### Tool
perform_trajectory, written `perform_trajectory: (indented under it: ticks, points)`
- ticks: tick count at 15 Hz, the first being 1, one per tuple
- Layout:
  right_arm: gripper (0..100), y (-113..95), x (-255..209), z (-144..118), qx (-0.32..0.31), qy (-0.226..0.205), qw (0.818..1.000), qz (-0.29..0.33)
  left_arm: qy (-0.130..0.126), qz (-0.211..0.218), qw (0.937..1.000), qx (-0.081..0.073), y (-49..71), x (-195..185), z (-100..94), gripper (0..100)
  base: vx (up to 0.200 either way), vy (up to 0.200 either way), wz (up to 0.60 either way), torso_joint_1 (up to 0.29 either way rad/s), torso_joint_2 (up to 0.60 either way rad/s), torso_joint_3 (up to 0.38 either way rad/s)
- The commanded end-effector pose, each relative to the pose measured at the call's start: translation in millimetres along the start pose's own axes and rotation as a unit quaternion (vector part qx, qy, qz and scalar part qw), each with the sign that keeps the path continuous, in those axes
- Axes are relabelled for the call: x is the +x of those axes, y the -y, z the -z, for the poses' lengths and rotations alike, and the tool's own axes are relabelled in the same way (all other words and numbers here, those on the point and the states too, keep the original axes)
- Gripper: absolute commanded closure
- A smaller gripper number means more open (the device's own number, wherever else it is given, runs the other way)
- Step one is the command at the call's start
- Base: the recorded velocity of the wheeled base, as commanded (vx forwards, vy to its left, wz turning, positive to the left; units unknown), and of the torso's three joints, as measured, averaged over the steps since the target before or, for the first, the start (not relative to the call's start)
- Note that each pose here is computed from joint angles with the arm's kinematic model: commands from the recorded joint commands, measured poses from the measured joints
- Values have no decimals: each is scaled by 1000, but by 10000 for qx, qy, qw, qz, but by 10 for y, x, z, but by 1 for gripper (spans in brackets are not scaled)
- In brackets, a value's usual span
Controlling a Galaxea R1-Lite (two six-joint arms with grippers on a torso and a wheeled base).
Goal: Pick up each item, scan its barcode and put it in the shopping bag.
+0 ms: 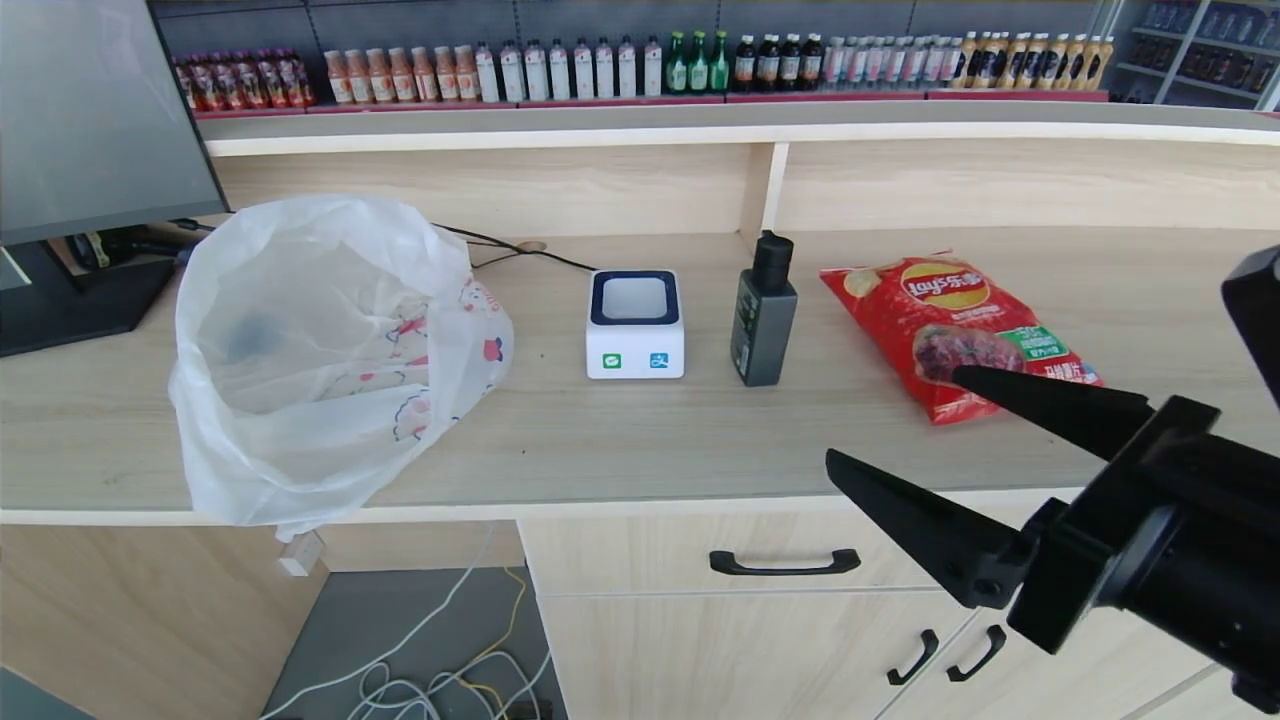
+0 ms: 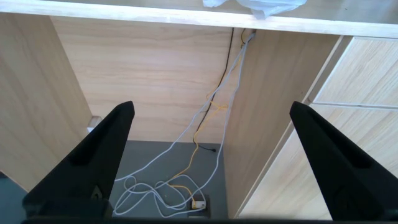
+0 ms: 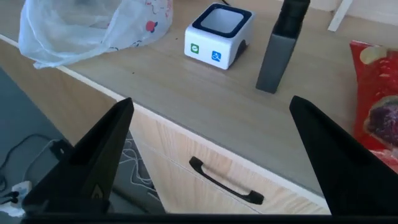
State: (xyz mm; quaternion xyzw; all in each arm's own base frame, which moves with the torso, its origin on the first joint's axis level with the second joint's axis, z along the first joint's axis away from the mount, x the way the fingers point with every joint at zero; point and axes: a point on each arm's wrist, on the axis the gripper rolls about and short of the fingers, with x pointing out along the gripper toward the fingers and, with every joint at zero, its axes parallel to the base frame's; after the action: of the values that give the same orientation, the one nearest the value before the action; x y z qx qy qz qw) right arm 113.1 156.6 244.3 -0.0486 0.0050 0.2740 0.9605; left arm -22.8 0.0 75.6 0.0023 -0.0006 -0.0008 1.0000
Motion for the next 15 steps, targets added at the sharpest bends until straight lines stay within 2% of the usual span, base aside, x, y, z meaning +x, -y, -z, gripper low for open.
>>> perform_trajectory:
  ticks: [1,4,11,13,15]
  points:
    - [0,-121,219,52,116,-125,9999,20,1,-1,10000,0,0,0,0,0,0,0,0,0,0,0]
    - [0,-161,342,-38,379,-45,9992,148,1,-1,10000,0,0,0,0,0,0,0,0,0,0,0]
    - [0,-26,641,111,400,-121,9969,674,1,-1,10000,0,0,0,0,0,0,0,0,0,0,0]
    - [0,-20,880,216,633,204,9942,851,1,-1,10000,0,0,0,0,0,0,0,0,0,0,0]
    - [0,105,1066,245,739,666,9883,1156,1,-1,10000,0,0,0,0,0,0,0,0,0,0,0]
